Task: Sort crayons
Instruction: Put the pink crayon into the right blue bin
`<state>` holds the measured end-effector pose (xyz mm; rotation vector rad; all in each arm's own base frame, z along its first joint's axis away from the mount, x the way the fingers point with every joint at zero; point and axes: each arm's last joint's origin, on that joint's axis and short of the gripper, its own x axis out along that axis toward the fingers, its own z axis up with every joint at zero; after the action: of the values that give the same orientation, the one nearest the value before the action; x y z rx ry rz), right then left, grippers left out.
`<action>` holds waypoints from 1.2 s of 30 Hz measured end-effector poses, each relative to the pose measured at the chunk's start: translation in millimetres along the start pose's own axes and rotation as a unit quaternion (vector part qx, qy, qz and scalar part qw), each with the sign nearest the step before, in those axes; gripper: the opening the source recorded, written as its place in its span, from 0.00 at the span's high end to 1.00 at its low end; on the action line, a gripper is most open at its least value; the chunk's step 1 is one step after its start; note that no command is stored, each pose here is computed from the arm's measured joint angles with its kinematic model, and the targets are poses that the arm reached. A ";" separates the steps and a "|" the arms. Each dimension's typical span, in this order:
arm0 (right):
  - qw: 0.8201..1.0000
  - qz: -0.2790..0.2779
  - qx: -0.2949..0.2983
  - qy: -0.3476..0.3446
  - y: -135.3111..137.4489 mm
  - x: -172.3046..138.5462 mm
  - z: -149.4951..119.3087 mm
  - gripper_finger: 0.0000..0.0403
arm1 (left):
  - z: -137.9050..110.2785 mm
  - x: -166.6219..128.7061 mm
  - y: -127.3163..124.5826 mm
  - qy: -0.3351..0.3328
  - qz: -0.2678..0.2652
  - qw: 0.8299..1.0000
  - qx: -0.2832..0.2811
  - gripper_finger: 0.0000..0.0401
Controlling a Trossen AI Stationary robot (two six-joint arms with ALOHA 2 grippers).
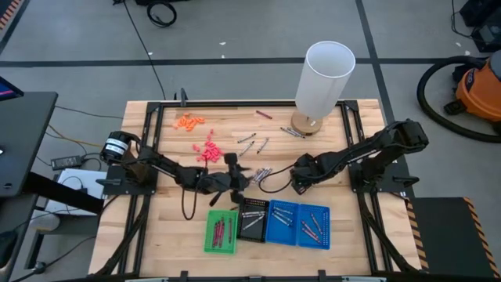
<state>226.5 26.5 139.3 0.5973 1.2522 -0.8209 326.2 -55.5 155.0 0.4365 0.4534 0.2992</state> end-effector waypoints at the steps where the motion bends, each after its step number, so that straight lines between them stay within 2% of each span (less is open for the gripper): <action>1: 1.000 0.001 0.000 0.000 0.1 -0.1 0.0 0.62 | -1.6 0.0 1.0 0.012 0.021 1.000 0.008 0.61; 3: 1.000 0.003 0.000 0.002 0.4 -0.1 0.0 0.62 | -3.0 0.4 2.7 0.022 0.040 0.999 0.011 0.61; 10: 1.000 0.026 -0.008 0.004 1.4 -10.8 1.9 0.62 | -2.9 0.8 3.5 0.021 0.041 0.999 0.009 0.61; 16: 0.994 0.061 -0.094 -0.013 12.1 -20.2 -3.2 0.62 | -2.7 0.8 3.5 0.020 0.041 0.999 0.008 0.61; 30: 0.990 0.058 -0.127 -0.019 3.7 1.5 -16.1 0.64 | -2.6 0.8 3.5 0.019 0.041 0.999 0.007 0.61; 36: 0.989 0.056 -0.137 -0.016 0.0 5.6 -19.0 0.70 | -2.6 0.8 3.5 0.019 0.041 0.999 0.007 0.61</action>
<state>216.1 40.2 129.5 0.4264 1.2625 -0.5503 325.0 -51.2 154.2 0.4651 0.4764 0.3837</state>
